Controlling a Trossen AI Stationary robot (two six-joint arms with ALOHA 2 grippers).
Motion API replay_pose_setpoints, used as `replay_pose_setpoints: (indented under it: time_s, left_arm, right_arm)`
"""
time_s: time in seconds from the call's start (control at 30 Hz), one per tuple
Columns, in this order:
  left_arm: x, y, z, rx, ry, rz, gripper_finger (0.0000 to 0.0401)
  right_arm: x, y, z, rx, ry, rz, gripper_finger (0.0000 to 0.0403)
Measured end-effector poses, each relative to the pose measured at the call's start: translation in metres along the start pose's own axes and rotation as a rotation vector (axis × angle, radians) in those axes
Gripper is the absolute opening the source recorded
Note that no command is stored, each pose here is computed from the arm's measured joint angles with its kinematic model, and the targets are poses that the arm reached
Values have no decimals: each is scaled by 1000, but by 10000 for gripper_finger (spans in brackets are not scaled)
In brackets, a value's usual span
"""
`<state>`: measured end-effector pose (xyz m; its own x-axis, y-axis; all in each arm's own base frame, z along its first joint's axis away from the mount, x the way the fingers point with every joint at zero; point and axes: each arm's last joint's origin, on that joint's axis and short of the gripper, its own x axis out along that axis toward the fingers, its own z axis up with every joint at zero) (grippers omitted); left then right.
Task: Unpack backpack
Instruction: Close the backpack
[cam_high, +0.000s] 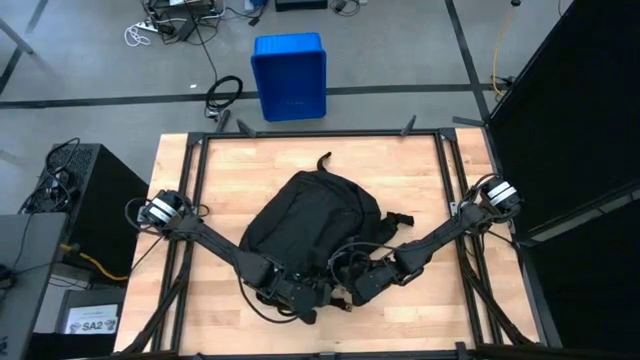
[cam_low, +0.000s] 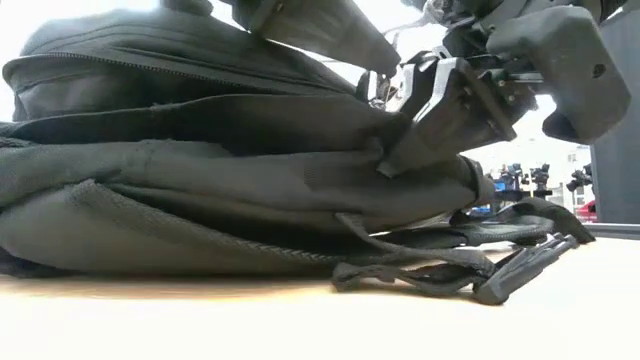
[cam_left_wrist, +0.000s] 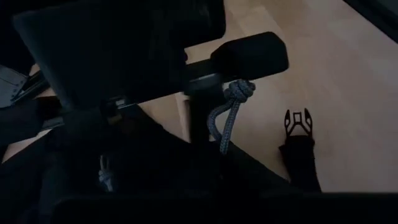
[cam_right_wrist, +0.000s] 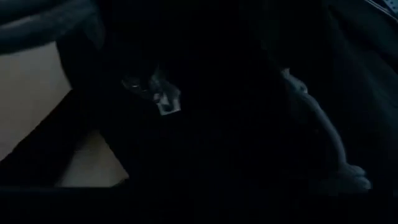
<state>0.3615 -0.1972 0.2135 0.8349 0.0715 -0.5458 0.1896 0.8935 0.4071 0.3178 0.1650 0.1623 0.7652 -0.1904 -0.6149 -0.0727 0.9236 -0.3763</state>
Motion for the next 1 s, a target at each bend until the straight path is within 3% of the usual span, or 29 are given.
replay_pose_setpoints:
  time_s: [0.1, 0.2, 0.53, 0.67, 0.87, 1.0]
  left_arm:
    - [-2, -3, -1, 8, 13, -14, 0]
    - [-9, -3, -1, 18, 36, -15, 0]
    - [-47, -13, -3, 8, 128, -14, 0]
    - [-66, -28, -9, -2, 190, -51, 0]
    - [-86, -49, -20, -4, 267, -42, 0]
    - [-94, -57, -19, -21, 220, 11, 0]
  right_arm:
    - [0, 0, -1, -28, 11, 7, 25]
    - [-1, 0, -3, -33, 30, 3, 7]
    - [-6, -7, -20, 43, 198, -112, 0]
    - [-8, -10, -35, 15, 303, -154, 0]
    - [-15, -13, -47, 84, 402, -221, 0]
    - [-16, -10, -42, 94, 358, -199, 0]
